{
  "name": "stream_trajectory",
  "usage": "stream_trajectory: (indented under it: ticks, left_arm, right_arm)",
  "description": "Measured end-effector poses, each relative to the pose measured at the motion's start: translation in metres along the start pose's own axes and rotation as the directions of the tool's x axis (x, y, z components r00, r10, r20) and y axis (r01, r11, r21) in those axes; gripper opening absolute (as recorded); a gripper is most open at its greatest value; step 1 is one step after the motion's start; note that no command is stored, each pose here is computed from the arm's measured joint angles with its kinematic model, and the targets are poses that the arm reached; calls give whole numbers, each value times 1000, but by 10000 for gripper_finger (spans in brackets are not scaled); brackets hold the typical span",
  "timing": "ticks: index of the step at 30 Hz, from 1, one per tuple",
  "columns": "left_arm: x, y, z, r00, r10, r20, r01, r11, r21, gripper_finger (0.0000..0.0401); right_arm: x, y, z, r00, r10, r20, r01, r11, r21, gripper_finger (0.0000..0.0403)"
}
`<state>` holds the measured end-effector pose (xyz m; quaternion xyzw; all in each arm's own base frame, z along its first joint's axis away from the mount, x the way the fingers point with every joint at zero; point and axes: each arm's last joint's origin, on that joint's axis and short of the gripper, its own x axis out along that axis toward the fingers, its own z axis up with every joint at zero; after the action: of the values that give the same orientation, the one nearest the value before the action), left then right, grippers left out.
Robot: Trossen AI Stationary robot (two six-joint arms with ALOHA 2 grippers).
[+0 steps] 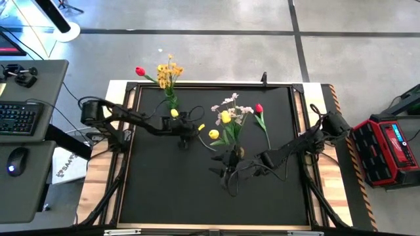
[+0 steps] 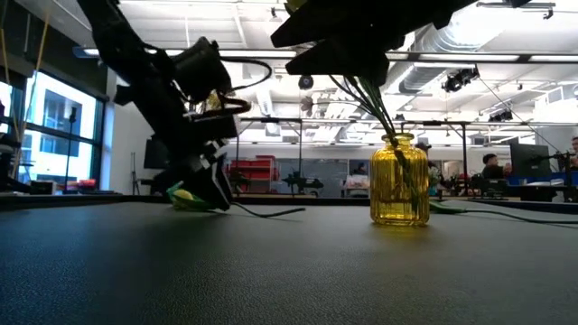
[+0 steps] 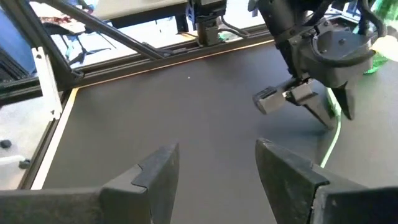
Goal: Sort flowers into vase by color
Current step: Put the yellow tulip into the yellow vase
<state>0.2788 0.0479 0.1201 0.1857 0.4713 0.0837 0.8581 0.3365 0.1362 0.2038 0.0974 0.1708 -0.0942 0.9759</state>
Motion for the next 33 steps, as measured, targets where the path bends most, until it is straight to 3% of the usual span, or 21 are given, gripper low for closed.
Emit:
stream_trajectory:
  ticks: [4, 9, 12, 17, 23, 29, 33]
  left_arm:
    - [3, -1, 5, 999, -50, 20, 48, 996, 75, 80]
    - [0, -1, 11, 991, -117, 60, 113, 991, 73, 9]
    - [-2, -3, 17, 992, -118, 53, 115, 991, 65, 8]
    - [-13, -21, 29, 985, -171, -12, 171, 985, 16, 3]
    - [-35, -54, 44, 947, -299, -119, 283, 950, -135, 1]
    - [-48, -84, 68, 936, -341, 91, 352, 888, -297, 8]
    - [-52, -90, 75, 921, -356, 158, 389, 859, -333, 47]
  right_arm:
    - [0, -1, 0, 1000, -3, -5, 3, 1000, 20, 199]
    - [0, 0, -1, 1000, -2, -6, 2, 1000, 19, 199]
    - [-2, 4, -2, 1000, 23, -13, -23, 1000, -9, 199]
    - [-17, 29, -10, 981, 181, -72, -191, 965, -179, 199]
    - [-28, 48, 2, 970, 154, -187, -195, 955, -223, 199]
    - [-37, 52, 11, 950, 41, -310, -84, 988, -127, 199]
    - [-29, 48, 6, 920, 54, -387, -100, 990, -99, 199]
